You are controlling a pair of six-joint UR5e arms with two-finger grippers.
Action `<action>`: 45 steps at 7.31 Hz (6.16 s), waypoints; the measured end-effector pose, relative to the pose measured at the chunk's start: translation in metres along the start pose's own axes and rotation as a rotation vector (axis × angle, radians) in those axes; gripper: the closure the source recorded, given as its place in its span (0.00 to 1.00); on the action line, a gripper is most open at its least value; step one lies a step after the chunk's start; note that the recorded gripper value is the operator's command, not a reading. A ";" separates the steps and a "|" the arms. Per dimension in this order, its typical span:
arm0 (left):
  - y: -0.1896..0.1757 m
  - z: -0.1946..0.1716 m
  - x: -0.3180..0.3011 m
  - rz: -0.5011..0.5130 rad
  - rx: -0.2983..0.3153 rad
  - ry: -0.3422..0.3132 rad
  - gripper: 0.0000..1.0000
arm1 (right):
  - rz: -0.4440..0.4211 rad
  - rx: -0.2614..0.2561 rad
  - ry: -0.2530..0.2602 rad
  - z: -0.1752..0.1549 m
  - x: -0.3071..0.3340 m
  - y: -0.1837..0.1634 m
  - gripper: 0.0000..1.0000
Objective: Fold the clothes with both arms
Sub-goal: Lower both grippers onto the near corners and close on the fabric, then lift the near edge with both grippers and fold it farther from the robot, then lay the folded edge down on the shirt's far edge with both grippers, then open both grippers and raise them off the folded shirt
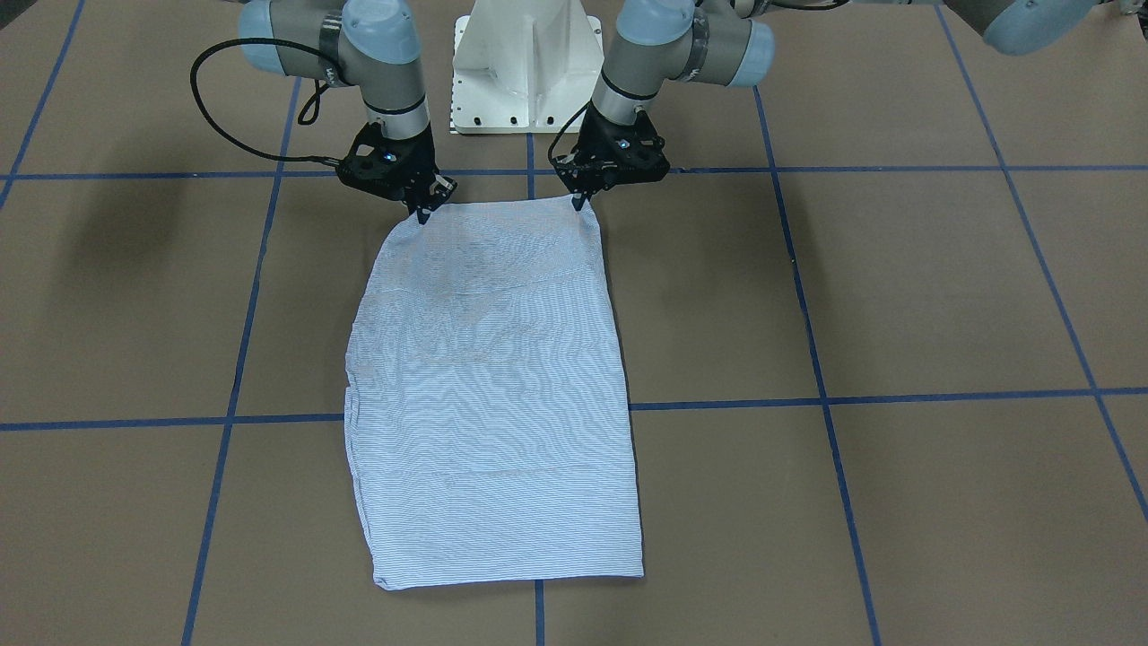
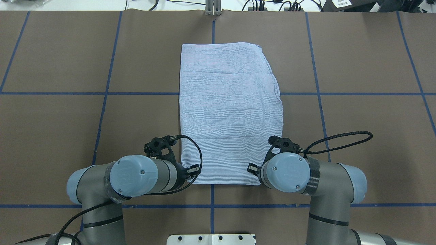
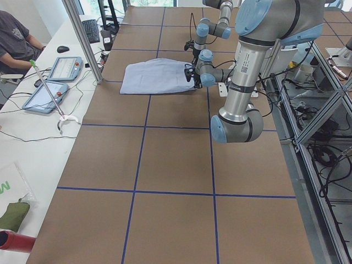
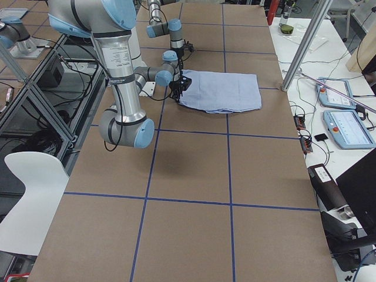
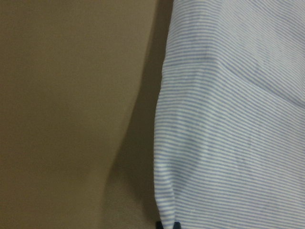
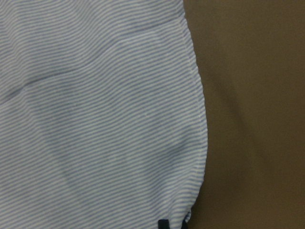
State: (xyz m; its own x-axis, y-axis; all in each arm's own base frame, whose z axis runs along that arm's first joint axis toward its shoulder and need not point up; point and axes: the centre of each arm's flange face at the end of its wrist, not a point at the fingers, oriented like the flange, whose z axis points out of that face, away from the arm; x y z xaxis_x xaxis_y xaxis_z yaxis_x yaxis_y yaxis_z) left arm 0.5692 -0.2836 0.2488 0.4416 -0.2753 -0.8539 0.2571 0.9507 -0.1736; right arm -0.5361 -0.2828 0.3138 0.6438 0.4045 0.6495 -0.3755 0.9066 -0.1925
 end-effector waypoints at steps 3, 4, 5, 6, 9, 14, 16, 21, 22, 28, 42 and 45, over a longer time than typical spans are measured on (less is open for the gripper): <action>0.001 -0.002 0.001 0.001 -0.002 0.005 1.00 | 0.014 0.003 -0.026 -0.010 -0.007 -0.005 1.00; 0.001 -0.007 0.003 0.002 -0.004 0.013 1.00 | 0.017 0.003 -0.038 -0.016 -0.009 -0.006 1.00; 0.001 -0.012 0.004 0.003 -0.005 0.022 1.00 | 0.018 0.000 -0.047 -0.021 -0.009 -0.007 1.00; 0.002 -0.018 0.005 0.003 -0.006 0.030 1.00 | 0.015 -0.007 -0.052 -0.025 -0.008 -0.006 1.00; 0.011 -0.054 0.012 0.008 -0.014 0.030 1.00 | 0.001 -0.112 -0.091 -0.060 0.000 0.003 1.00; 0.074 -0.110 0.004 0.060 -0.119 0.013 1.00 | -0.032 -0.424 -0.094 -0.123 0.040 0.026 1.00; 0.089 -0.141 -0.001 0.071 -0.179 -0.028 1.00 | -0.038 -0.461 -0.100 -0.136 0.049 0.027 1.00; 0.037 -0.167 0.021 0.107 -0.097 0.030 1.00 | 0.056 -0.399 -0.167 -0.153 0.020 -0.064 1.00; 0.011 -0.172 0.028 0.110 -0.051 0.054 1.00 | 0.086 -0.382 -0.185 -0.159 0.010 -0.090 1.00; -0.135 -0.092 0.040 0.068 0.149 0.124 1.00 | 0.143 -0.258 -0.147 -0.119 -0.024 -0.205 1.00; -0.189 -0.026 0.042 0.078 0.192 0.151 0.01 | 0.122 -0.235 -0.126 -0.050 -0.086 -0.265 0.01; -0.209 -0.038 0.041 0.059 0.222 0.159 0.00 | 0.074 -0.227 -0.155 -0.054 -0.083 -0.272 0.00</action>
State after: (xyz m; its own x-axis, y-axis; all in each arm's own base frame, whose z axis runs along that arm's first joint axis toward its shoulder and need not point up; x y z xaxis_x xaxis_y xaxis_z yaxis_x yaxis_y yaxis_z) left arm 0.5008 -0.4887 0.2311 0.3249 -0.1779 -0.9289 0.4247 0.9050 -0.0248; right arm -0.4513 -0.5567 0.2726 0.5044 0.4629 0.7289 -0.2472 0.8862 -0.3917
